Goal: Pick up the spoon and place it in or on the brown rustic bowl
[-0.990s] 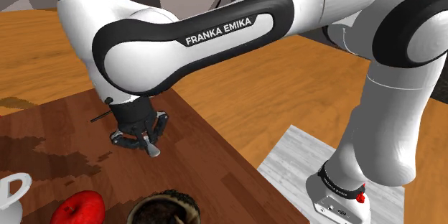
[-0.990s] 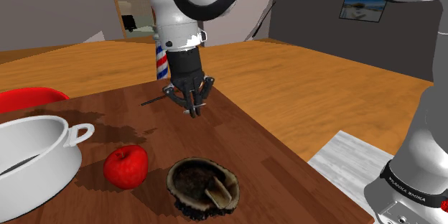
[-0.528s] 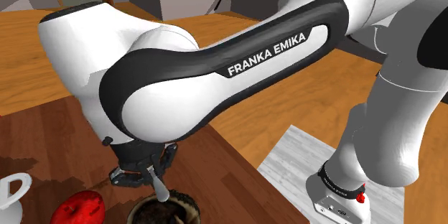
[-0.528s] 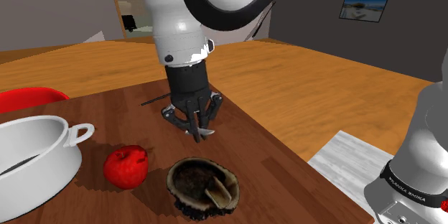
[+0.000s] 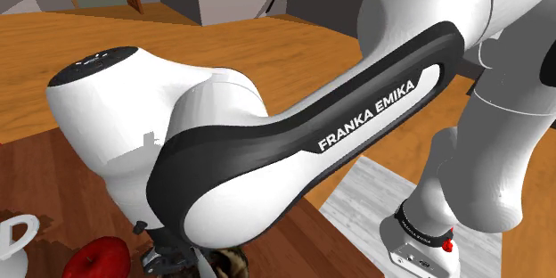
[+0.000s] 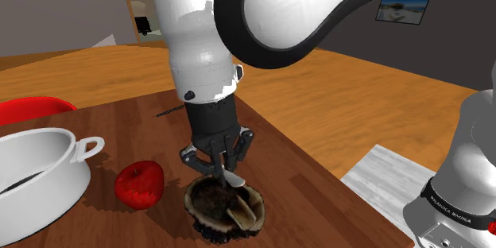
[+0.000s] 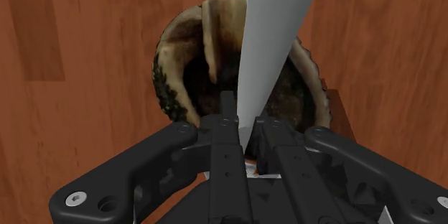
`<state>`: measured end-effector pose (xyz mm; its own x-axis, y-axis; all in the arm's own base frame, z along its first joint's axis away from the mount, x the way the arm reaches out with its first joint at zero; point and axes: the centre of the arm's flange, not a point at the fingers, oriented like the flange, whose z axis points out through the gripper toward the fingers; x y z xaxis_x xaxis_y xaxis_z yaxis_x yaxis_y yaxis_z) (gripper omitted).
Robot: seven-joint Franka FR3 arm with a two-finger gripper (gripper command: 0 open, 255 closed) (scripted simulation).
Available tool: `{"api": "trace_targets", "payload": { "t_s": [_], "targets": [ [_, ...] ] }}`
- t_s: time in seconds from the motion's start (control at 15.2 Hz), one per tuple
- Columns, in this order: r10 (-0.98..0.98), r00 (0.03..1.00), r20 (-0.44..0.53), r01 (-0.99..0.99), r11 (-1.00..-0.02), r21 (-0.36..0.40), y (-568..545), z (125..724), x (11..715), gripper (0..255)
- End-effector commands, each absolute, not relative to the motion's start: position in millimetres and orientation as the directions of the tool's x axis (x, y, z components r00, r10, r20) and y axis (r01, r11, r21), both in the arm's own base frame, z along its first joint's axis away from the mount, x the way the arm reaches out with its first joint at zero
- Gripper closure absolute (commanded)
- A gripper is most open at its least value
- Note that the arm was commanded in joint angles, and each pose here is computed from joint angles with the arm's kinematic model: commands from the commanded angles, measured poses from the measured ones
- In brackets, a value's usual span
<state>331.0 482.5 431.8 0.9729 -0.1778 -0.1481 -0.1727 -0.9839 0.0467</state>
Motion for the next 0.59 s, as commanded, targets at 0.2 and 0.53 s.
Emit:
{"api": "trace_targets", "payload": {
  "t_s": [0.2, 0.53],
  "targets": [
    [-0.178, 0.973, -0.148, -0.173, -0.984, 0.047, 482, 406, 330, 255],
    [-0.178, 0.973, -0.148, -0.173, -0.984, 0.047, 482, 395, 330, 255]
  ]
}}
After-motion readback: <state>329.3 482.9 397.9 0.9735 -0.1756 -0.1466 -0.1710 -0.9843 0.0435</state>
